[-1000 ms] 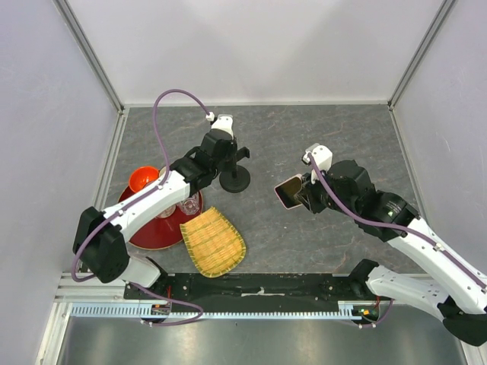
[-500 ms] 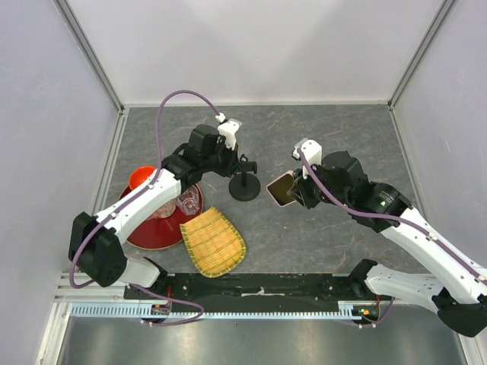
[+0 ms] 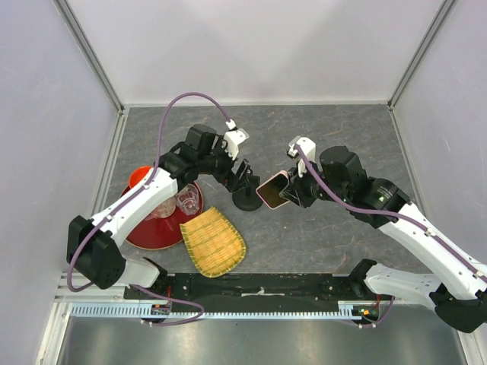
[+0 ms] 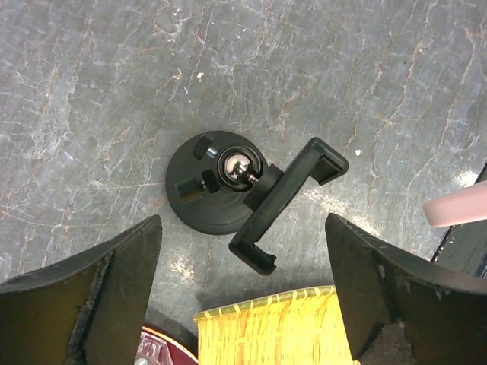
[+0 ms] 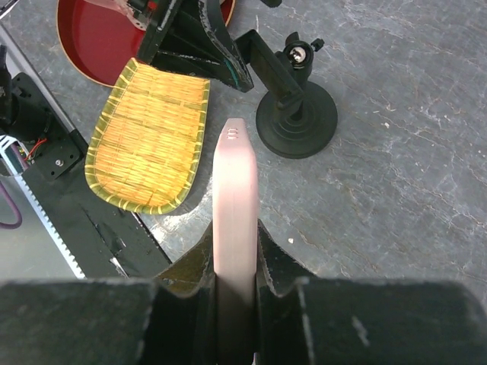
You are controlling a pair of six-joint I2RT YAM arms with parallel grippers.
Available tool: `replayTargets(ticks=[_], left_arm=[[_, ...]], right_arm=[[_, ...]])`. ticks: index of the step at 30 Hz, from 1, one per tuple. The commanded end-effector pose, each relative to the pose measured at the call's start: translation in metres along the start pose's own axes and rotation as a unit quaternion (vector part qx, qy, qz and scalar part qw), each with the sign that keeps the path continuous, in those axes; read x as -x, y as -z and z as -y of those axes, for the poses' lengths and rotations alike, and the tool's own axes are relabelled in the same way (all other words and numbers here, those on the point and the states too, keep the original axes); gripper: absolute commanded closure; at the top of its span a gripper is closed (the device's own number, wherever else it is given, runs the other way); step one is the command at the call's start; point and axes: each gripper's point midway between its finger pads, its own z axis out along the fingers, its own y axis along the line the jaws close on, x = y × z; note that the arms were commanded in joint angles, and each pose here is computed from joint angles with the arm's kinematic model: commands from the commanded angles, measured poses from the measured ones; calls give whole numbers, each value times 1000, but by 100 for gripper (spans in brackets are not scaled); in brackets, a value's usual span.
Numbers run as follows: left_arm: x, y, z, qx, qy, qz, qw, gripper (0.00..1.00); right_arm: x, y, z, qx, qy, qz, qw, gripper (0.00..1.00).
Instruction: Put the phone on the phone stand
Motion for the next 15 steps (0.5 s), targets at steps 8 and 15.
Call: replayTargets(ticks=[8, 15], left_arm=[[28, 37, 23, 17, 31, 123, 992, 21], [21, 24, 8, 51, 30, 93, 994, 37]], right_arm=[[48, 10, -8, 14, 14, 71, 997, 100], [57, 4, 0, -12, 0, 63, 998, 100]])
